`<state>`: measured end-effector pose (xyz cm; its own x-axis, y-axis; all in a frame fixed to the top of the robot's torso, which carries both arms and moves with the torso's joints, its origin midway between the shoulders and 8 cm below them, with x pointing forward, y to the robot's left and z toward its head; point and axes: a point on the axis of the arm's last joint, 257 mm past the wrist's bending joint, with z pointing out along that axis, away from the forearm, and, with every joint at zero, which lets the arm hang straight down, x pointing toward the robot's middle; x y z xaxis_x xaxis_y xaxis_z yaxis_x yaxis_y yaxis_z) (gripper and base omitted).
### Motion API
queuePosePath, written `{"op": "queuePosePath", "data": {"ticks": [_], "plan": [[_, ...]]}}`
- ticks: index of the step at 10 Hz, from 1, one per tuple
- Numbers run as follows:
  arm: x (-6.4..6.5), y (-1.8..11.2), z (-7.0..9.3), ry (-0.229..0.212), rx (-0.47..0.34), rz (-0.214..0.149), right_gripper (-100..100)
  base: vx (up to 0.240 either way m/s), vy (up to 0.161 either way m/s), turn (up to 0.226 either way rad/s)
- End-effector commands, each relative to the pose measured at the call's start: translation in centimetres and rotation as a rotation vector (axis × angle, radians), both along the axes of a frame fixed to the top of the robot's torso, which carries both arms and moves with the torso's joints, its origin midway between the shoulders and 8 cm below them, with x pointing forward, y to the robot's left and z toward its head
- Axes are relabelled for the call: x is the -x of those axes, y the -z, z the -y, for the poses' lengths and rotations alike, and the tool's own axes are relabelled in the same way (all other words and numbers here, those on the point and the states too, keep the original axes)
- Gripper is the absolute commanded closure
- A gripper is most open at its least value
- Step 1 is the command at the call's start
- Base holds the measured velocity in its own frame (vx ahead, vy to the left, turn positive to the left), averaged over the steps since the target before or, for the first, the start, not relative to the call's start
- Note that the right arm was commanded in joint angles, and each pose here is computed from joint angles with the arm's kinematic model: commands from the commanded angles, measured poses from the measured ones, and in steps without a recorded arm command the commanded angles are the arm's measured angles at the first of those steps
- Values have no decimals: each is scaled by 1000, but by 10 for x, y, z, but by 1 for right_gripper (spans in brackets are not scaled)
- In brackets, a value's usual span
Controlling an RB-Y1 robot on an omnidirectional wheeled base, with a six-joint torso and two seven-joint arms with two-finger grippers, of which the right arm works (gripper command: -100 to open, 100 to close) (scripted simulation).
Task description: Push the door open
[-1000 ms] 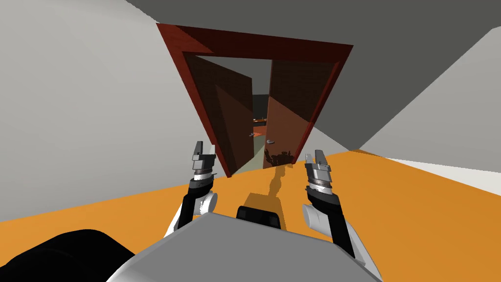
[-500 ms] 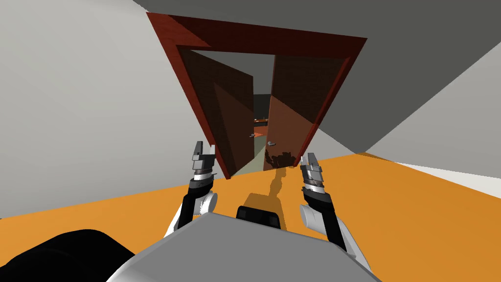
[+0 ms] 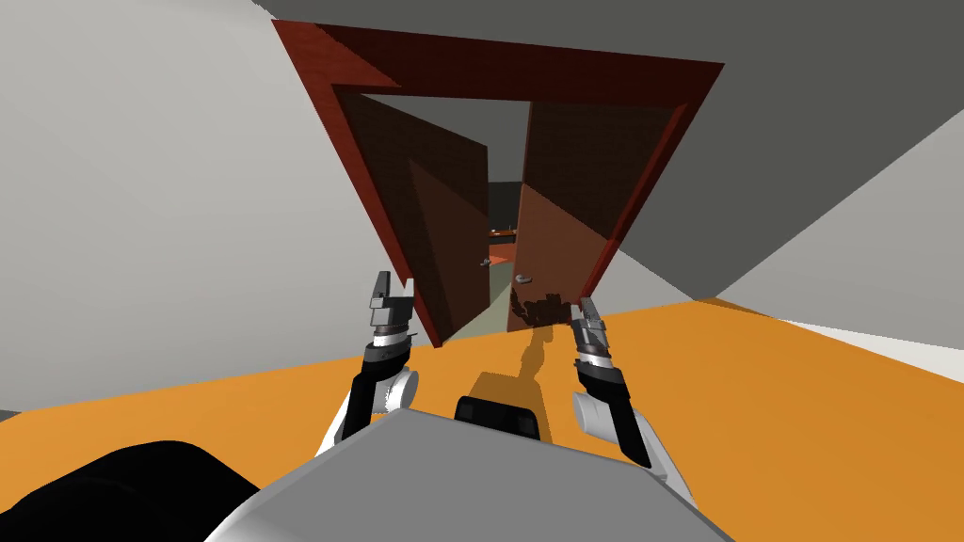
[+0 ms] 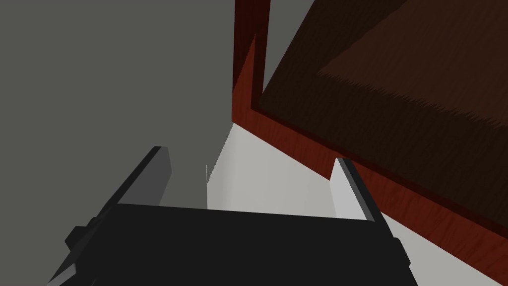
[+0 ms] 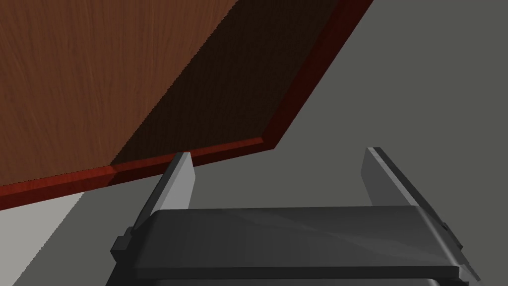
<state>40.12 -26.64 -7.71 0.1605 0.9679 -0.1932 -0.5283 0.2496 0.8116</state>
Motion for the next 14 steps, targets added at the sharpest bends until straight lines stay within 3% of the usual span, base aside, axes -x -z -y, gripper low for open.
{"op": "queuePosePath", "data": {"ticks": [1, 14], "plan": [[-4, 15, -3, -11, -7, -24, -100, 93, -42, 58], [-34, 133, -23, -92, -70, -236, -100, 94, -56, 52]]}}
